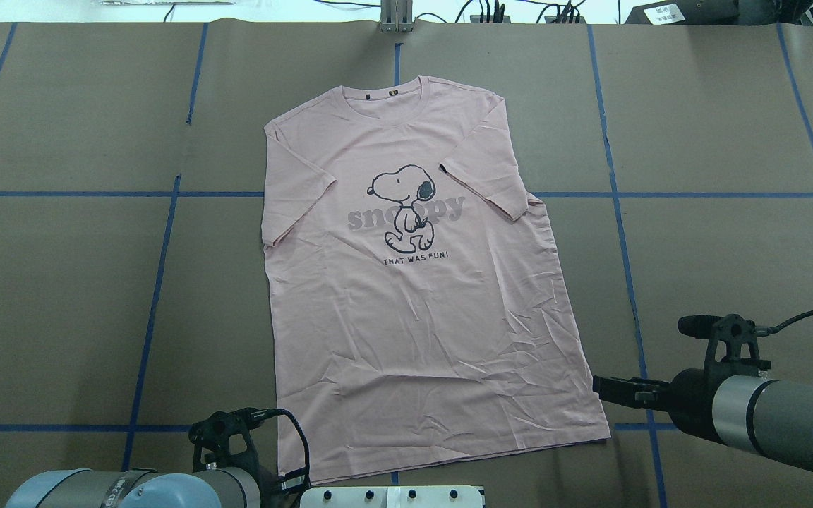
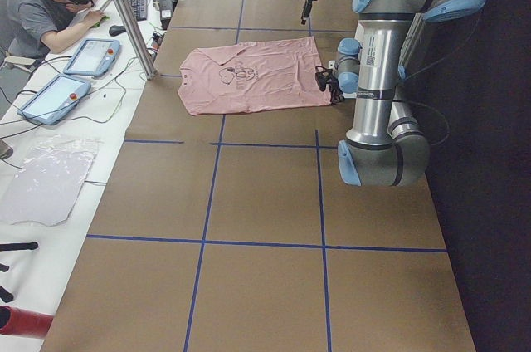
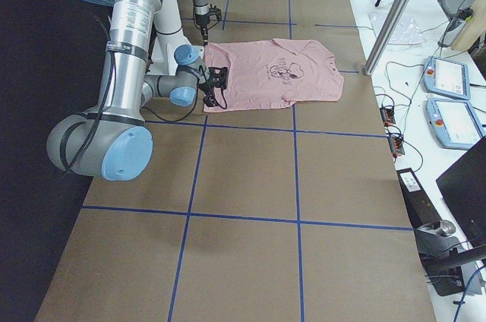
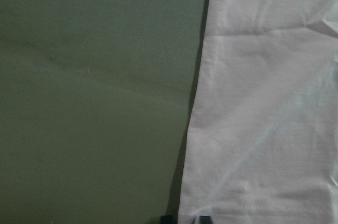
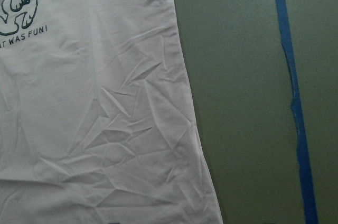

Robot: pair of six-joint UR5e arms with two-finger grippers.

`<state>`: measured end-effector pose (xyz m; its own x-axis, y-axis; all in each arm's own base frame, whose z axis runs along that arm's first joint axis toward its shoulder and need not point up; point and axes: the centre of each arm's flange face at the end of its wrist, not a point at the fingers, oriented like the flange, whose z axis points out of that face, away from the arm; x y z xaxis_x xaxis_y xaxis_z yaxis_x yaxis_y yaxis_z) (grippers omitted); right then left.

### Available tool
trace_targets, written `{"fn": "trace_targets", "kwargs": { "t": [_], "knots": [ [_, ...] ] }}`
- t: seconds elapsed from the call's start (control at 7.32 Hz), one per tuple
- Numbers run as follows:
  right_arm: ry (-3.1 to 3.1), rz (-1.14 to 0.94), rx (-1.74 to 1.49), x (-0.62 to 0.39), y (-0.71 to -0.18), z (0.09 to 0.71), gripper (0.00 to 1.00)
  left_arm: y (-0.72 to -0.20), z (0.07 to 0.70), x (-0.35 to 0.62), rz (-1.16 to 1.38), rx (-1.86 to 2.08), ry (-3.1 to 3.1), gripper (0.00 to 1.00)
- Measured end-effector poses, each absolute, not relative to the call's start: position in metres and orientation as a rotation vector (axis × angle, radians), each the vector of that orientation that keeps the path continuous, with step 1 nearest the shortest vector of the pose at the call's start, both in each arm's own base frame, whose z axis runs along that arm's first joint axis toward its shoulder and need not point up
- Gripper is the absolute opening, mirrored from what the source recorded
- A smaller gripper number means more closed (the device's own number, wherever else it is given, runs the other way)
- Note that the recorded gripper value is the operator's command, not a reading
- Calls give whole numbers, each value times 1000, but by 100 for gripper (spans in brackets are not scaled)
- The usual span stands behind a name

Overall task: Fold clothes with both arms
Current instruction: 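Lower both grippers to the hem corners nearest the robot and grasp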

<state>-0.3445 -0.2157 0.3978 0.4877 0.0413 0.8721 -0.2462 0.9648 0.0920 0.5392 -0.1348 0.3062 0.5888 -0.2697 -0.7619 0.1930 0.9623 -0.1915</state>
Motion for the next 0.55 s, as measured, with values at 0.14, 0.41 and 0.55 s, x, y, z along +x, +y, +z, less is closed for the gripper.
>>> {"fn": "trace_targets", "kwargs": {
  "t": [0.14, 0.41, 0.55],
  "knots": [
    [-1049, 176, 216, -344, -216, 398, 94, -135, 307, 539, -270, -91, 901, 8],
    [-1049, 176, 216, -344, -216, 398, 93, -135, 306, 539, -269, -91, 902, 0],
    [-1049, 176, 216, -344, -216, 398, 91, -135, 305, 538, -269, -92, 905, 0]
  ]
}}
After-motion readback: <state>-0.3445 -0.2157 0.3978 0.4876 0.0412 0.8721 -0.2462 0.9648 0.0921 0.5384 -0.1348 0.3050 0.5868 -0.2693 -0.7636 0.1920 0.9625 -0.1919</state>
